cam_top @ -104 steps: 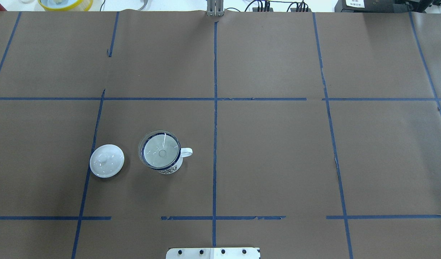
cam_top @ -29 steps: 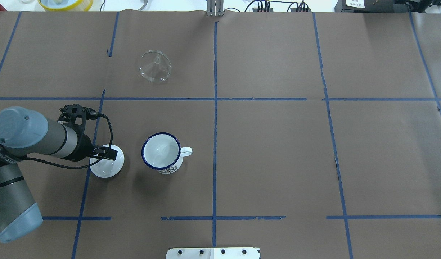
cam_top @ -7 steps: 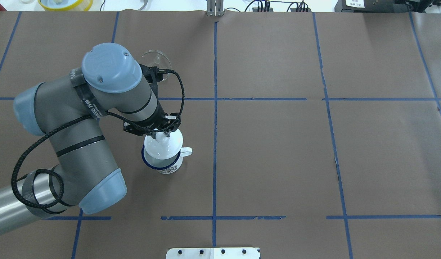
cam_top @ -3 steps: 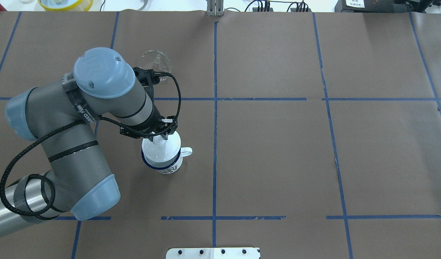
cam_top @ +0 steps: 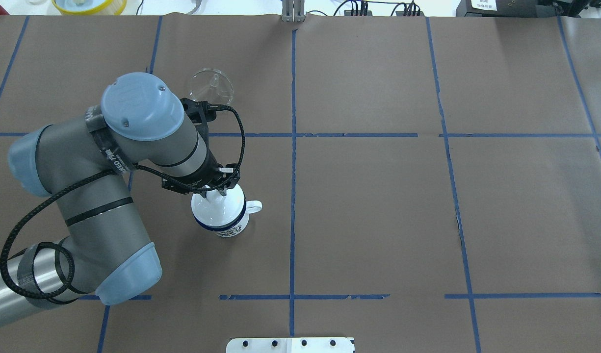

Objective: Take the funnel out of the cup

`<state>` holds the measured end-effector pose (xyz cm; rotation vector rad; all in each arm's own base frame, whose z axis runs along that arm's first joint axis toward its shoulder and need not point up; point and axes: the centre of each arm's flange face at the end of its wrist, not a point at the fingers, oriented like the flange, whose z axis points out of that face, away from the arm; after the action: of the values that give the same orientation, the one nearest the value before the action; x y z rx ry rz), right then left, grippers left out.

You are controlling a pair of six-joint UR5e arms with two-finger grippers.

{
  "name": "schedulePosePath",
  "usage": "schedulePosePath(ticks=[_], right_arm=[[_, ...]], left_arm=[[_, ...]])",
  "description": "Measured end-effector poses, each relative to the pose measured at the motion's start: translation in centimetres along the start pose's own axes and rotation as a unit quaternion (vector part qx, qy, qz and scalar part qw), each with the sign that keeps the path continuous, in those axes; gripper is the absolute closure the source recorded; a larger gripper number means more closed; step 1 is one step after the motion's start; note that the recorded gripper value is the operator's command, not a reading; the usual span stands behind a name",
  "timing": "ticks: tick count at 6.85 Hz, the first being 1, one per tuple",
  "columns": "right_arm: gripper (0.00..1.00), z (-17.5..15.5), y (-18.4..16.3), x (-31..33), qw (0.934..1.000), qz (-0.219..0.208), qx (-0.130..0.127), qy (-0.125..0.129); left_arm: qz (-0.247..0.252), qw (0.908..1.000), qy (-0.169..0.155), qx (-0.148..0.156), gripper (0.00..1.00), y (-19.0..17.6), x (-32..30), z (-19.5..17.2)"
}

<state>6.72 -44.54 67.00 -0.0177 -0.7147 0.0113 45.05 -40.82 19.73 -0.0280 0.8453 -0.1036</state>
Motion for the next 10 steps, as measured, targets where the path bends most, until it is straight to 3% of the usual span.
schedulePosePath(ticks=[5,6,9,10], right_arm=[[0.0,0.0,0.0,0.0,1.0,0.0,0.0,0.0],[0.0,0.0,0.0,0.0,1.0,0.0,0.0,0.0],[0.0,-0.01,-0.02,-0.01,1.0,0.0,0.0,0.0],[0.0,-0.01,-0.01,-0.01,1.0,0.0,0.0,0.0]], left_arm=[[0.003,1.0,-0.005,-0.006,1.0,0.64,-0.3,0.85],[0.003,1.0,-0.005,-0.007,0.83,0.63,-0.28,0.89],[0.003,1.0,-0.005,-0.008,0.12,0.65,-0.2,0.96],[0.003,0.9999,-0.006,-0.008,0.0,0.65,-0.29,1.05]])
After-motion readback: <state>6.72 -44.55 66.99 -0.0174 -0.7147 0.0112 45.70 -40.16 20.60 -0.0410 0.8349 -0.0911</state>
